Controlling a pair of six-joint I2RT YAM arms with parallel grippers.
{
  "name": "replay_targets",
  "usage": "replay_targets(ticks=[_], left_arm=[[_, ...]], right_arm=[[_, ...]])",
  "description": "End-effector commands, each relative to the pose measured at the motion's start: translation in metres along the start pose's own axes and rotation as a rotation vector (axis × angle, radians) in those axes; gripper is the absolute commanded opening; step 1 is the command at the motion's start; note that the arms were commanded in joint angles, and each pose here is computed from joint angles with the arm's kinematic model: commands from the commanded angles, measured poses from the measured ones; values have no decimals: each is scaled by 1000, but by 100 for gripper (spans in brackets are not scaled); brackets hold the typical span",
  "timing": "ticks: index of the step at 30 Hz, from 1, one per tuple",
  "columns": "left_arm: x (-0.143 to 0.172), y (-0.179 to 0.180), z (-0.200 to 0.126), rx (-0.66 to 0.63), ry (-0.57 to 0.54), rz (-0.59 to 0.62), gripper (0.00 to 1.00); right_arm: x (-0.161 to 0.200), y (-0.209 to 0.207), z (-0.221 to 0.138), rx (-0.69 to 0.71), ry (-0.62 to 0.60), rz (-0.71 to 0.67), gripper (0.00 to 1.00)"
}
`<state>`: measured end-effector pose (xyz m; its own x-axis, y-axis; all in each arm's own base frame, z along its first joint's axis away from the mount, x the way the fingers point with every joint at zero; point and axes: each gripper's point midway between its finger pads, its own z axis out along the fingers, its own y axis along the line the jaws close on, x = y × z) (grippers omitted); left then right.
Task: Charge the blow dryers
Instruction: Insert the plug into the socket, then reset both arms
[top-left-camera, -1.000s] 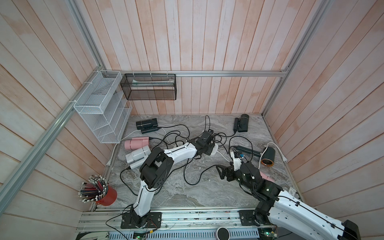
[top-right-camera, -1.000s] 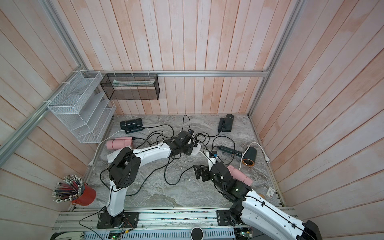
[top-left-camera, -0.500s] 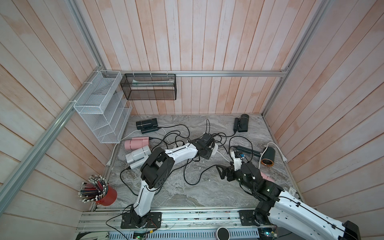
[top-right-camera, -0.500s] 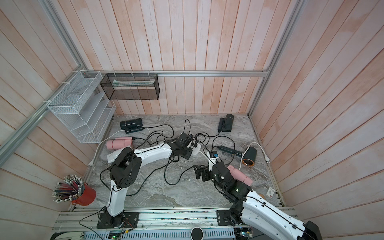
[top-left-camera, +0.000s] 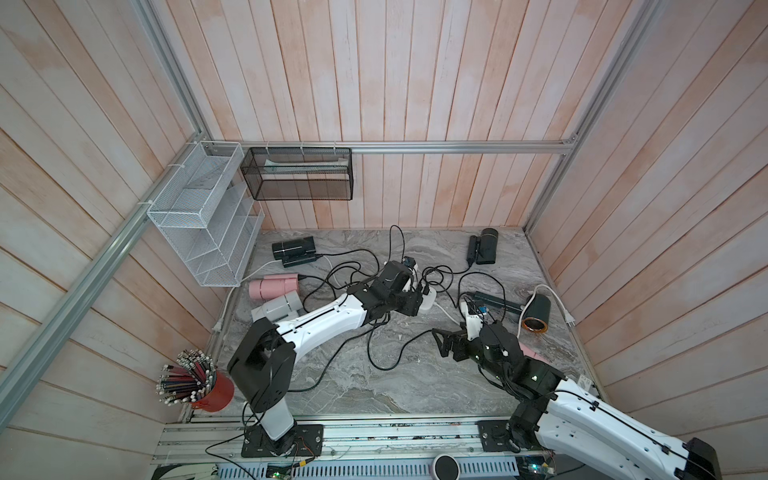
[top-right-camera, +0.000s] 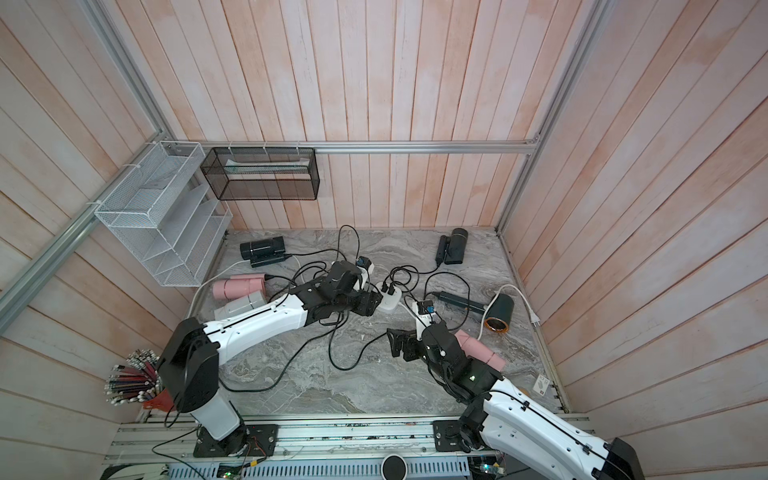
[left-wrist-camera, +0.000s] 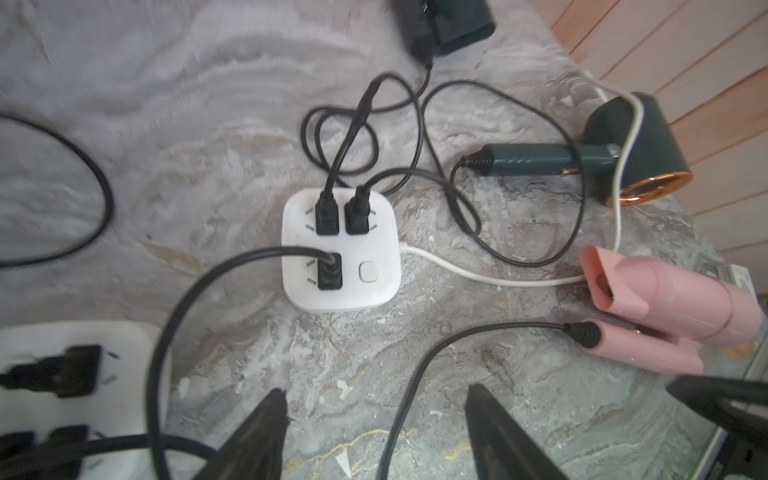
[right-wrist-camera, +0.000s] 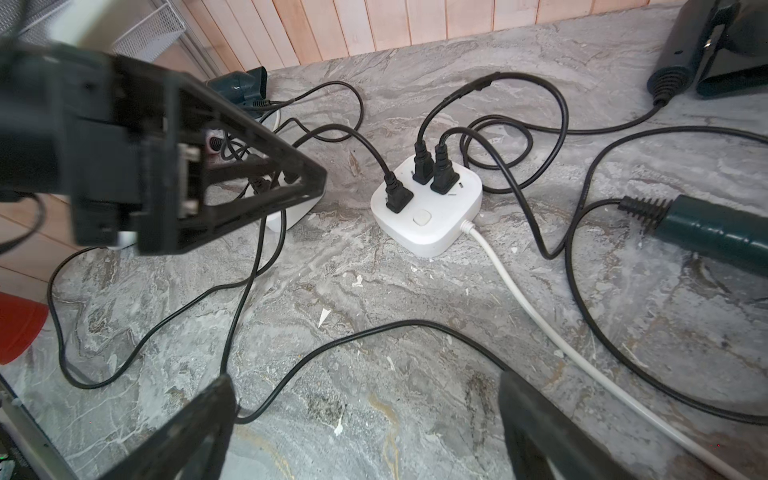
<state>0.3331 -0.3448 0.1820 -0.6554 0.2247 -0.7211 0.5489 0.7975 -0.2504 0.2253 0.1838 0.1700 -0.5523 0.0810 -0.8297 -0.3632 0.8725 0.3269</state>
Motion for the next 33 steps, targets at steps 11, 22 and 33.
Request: replay_targets(ticks=[11,22,33], left_arm=[[-15,55,-92,-63,-246,-127,100],[39,136,-128,-327,-362,-190,100],[73,204,-159,-560,-489,-143,100]], right_arm=[[-79,-17,-18,191,-278,-46,96],[-93,-34,-12,346,-339,-155,98],[-96,-90,-6,438,-413,-108,98]])
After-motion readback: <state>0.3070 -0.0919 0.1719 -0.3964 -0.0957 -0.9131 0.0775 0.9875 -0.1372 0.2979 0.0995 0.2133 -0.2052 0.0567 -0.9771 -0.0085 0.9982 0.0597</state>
